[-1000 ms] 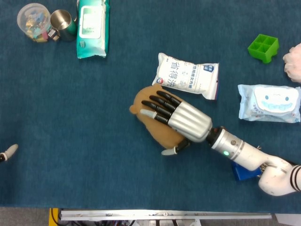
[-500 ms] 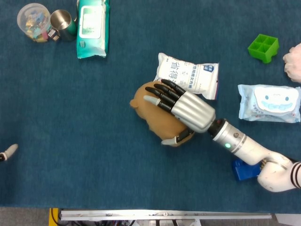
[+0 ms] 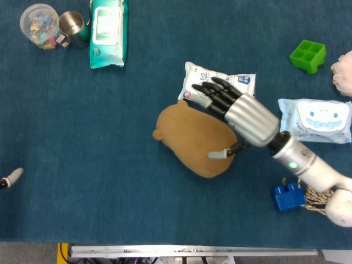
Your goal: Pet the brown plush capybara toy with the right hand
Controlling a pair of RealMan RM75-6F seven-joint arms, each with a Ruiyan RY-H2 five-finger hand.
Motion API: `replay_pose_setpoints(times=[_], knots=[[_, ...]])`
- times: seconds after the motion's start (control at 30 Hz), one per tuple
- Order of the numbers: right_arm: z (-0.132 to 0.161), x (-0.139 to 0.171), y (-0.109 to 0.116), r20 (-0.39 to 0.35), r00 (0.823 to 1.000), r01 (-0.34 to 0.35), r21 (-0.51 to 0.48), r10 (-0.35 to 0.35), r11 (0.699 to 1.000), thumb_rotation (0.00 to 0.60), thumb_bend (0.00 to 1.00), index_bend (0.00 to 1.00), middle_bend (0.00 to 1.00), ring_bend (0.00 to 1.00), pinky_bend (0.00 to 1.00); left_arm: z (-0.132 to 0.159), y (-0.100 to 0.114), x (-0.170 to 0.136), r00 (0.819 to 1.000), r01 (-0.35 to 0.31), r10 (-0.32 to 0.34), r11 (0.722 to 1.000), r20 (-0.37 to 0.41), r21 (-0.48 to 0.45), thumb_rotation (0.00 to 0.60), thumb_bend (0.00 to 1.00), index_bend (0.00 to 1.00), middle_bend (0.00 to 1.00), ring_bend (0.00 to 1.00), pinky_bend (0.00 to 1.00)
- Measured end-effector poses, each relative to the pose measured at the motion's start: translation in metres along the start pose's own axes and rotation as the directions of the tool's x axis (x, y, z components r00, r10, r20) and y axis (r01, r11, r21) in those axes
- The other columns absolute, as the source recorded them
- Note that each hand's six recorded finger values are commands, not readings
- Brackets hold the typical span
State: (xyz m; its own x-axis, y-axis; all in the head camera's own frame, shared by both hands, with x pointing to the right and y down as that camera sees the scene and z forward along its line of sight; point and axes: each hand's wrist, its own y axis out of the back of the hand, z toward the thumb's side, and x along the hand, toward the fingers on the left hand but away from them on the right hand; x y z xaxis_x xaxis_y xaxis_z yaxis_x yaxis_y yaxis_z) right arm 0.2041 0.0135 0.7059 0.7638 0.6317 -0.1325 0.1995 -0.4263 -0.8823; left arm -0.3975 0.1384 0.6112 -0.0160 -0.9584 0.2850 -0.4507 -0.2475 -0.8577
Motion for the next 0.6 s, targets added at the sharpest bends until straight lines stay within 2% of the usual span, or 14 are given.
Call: replay_pose_setpoints(times=[0.2, 0.3, 0.47, 0.53, 0.6], knots=[[-0.025, 0.032, 0.030, 0.083, 0.996, 0.009, 0.041, -0.012, 0.999, 0.296, 0.00, 0.00, 0.00, 0.00, 0.00, 0.000, 0.004, 0.000, 1.000, -0.009, 0.009, 1.000, -0.001, 0.004, 0.600, 0.10, 0.06, 0.02, 0.00, 0.00], [-0.039, 0.052, 0.044, 0.141, 0.990, 0.009, 0.059, -0.017, 0.998, 0.375, 0.00, 0.00, 0.00, 0.00, 0.00, 0.000, 0.003, 0.000, 1.000, -0.005, 0.005, 1.000, 0.000, 0.005, 0.600, 0.10, 0.06, 0.02, 0.00, 0.00], [-0.062, 0.085, 0.066, 0.239, 0.971, 0.000, 0.098, -0.023, 0.995, 0.563, 0.00, 0.00, 0.00, 0.00, 0.00, 0.002, 0.002, 0.002, 1.000, -0.001, 0.000, 1.000, 0.003, 0.013, 0.600, 0.10, 0.06, 0.02, 0.00, 0.00], [-0.073, 0.100, 0.075, 0.288, 0.957, -0.007, 0.119, -0.028, 0.993, 0.600, 0.00, 0.00, 0.00, 0.00, 0.00, 0.002, 0.002, 0.002, 1.000, -0.001, 0.001, 1.000, 0.004, 0.018, 0.600, 0.10, 0.06, 0.02, 0.00, 0.00], [-0.083, 0.117, 0.084, 0.340, 0.940, -0.012, 0.136, -0.035, 0.991, 0.600, 0.00, 0.00, 0.00, 0.00, 0.00, 0.002, 0.001, 0.003, 1.000, -0.001, 0.001, 1.000, 0.006, 0.026, 0.600, 0.10, 0.06, 0.02, 0.00, 0.00]])
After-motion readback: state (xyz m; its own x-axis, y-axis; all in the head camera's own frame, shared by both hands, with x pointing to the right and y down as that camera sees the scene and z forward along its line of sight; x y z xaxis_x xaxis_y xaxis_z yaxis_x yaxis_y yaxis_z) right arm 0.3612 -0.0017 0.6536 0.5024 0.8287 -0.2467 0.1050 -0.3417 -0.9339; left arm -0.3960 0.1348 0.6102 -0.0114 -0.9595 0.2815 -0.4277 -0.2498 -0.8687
